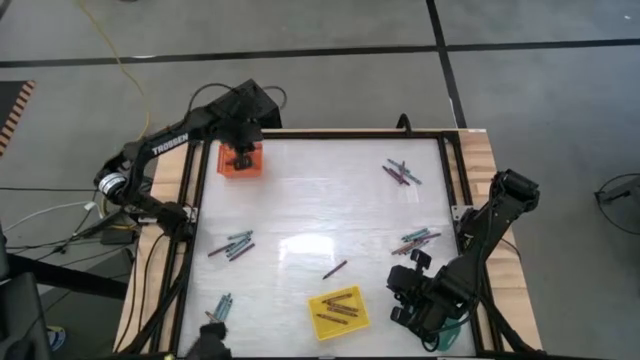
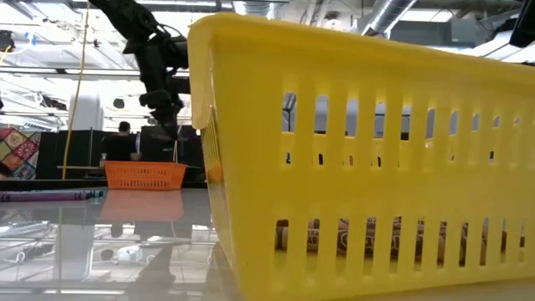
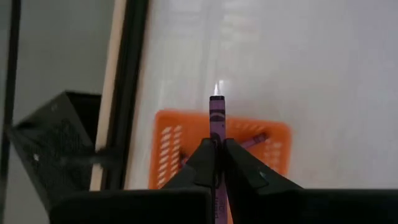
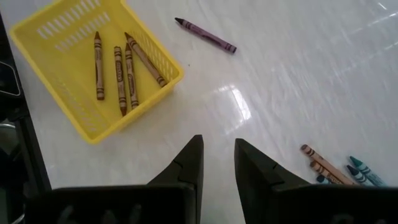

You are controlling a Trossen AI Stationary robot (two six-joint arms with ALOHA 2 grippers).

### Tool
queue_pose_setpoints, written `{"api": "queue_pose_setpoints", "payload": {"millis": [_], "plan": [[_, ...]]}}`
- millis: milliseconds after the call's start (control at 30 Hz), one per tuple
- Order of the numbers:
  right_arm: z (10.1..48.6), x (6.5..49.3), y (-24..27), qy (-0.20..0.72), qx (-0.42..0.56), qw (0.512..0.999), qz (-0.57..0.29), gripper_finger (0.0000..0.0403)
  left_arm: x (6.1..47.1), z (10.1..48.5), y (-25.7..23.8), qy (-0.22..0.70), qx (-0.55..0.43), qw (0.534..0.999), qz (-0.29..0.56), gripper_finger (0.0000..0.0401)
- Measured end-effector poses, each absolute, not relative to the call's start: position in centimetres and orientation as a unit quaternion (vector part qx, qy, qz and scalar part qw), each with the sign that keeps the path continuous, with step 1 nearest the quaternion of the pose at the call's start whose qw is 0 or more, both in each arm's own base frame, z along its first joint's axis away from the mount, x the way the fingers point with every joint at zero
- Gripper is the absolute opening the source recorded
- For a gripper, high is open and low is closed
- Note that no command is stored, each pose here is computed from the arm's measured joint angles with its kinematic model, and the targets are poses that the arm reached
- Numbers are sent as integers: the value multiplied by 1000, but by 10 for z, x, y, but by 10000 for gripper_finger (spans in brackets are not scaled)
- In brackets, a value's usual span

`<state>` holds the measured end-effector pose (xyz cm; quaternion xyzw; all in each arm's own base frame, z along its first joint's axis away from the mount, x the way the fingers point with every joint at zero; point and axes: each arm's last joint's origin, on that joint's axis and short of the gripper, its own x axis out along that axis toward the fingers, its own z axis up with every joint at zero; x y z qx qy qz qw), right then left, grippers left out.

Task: Sort crayons
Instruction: Put the purple crayon into the orange bin

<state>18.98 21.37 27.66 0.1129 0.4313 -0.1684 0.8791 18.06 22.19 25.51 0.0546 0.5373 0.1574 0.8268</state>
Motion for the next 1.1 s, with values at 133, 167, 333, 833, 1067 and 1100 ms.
{"api": "queue_pose_setpoints", "payload": {"millis": [133, 167, 333, 833, 1067, 1100], "plan": [[277, 190, 214, 429, 115, 880, -167, 84, 165, 254, 235, 517, 28, 842, 153, 0], [277, 190, 214, 429, 115, 880, -168, 84, 162, 252, 238, 514, 21, 844, 151, 0], [277, 191, 214, 428, 116, 880, -169, 84, 156, 238, 250, 529, 1, 836, 144, 0], [277, 191, 214, 426, 127, 880, -171, 84, 164, 190, 268, 585, -58, 796, 144, 4], [277, 193, 213, 427, 124, 879, -174, 84, 165, 190, 269, 585, -62, 794, 153, 30], [277, 194, 212, 427, 124, 879, -175, 84, 165, 190, 269, 585, -64, 794, 155, 40]]}}
